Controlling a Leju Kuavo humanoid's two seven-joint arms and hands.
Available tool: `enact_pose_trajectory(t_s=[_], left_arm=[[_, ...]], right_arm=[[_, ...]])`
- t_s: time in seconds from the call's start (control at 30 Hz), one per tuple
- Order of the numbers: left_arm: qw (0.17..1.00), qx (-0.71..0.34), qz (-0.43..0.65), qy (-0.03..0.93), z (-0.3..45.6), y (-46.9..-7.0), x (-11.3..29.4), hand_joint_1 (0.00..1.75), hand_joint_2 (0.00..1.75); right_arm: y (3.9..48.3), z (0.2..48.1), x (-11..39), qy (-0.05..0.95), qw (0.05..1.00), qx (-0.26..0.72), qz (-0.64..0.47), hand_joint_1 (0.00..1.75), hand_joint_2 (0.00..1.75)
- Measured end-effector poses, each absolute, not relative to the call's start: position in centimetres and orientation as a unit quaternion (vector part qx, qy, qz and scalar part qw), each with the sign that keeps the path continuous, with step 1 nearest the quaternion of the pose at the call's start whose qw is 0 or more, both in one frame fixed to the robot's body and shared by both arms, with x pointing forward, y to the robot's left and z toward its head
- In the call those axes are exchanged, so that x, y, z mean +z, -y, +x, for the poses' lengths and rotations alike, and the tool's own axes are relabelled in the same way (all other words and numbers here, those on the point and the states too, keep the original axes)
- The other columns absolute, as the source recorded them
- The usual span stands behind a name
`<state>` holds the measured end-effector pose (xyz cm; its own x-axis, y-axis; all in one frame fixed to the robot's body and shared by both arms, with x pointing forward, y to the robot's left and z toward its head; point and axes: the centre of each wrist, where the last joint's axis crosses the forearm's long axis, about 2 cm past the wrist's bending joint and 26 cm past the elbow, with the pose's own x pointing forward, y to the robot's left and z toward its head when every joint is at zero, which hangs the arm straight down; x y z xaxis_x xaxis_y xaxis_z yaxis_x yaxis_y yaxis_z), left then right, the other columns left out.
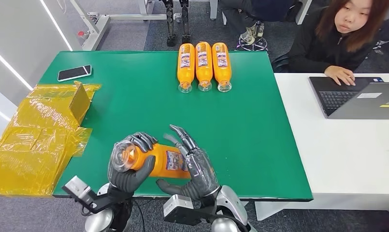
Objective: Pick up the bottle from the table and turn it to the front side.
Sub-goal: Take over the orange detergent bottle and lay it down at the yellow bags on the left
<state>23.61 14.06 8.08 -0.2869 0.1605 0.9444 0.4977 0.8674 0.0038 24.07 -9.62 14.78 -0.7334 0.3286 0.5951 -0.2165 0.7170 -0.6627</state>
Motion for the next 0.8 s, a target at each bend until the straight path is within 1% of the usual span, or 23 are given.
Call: enact_pose_trajectory(t_s=[0.1,0.23,0.37,0.53,0.63,0.73,0.8], left_arm=[[0.562,-0.151,-0.124,0.804,25.0,-15.9,7.5,1.75,1.75],[0.561,-0.148,-0.037,0.813,28.0,-19.1,7.1,1.75,1.75],[0.570,-0.132,0.015,0.811,30.5,-22.0,7.0,1.75,1.75],[0.577,-0.131,0.077,0.802,31.8,-24.2,6.5,1.75,1.75],[0.569,-0.156,0.140,0.795,32.1,-25.2,6.3,1.75,1.75],[0.543,-0.201,0.221,0.785,32.4,-26.2,6.5,1.75,1.75],[0.531,-0.218,0.250,0.780,32.7,-26.7,6.6,1.75,1.75]], right_arm=[[9.4,23.8,14.6,0.861,0.354,0.363,-0.027,0.00,1.75],[9.0,23.2,14.1,0.867,0.347,0.357,-0.007,0.00,1.75],[8.4,23.3,14.2,0.866,0.346,0.360,0.013,0.00,1.75],[7.5,24.1,15.0,0.863,0.341,0.371,0.031,0.00,1.75],[7.0,24.6,15.5,0.862,0.336,0.377,0.041,0.00,1.75],[6.6,25.1,15.9,0.861,0.333,0.381,0.048,0.00,1.75],[6.5,25.2,16.0,0.860,0.332,0.384,0.049,0.00,1.75]])
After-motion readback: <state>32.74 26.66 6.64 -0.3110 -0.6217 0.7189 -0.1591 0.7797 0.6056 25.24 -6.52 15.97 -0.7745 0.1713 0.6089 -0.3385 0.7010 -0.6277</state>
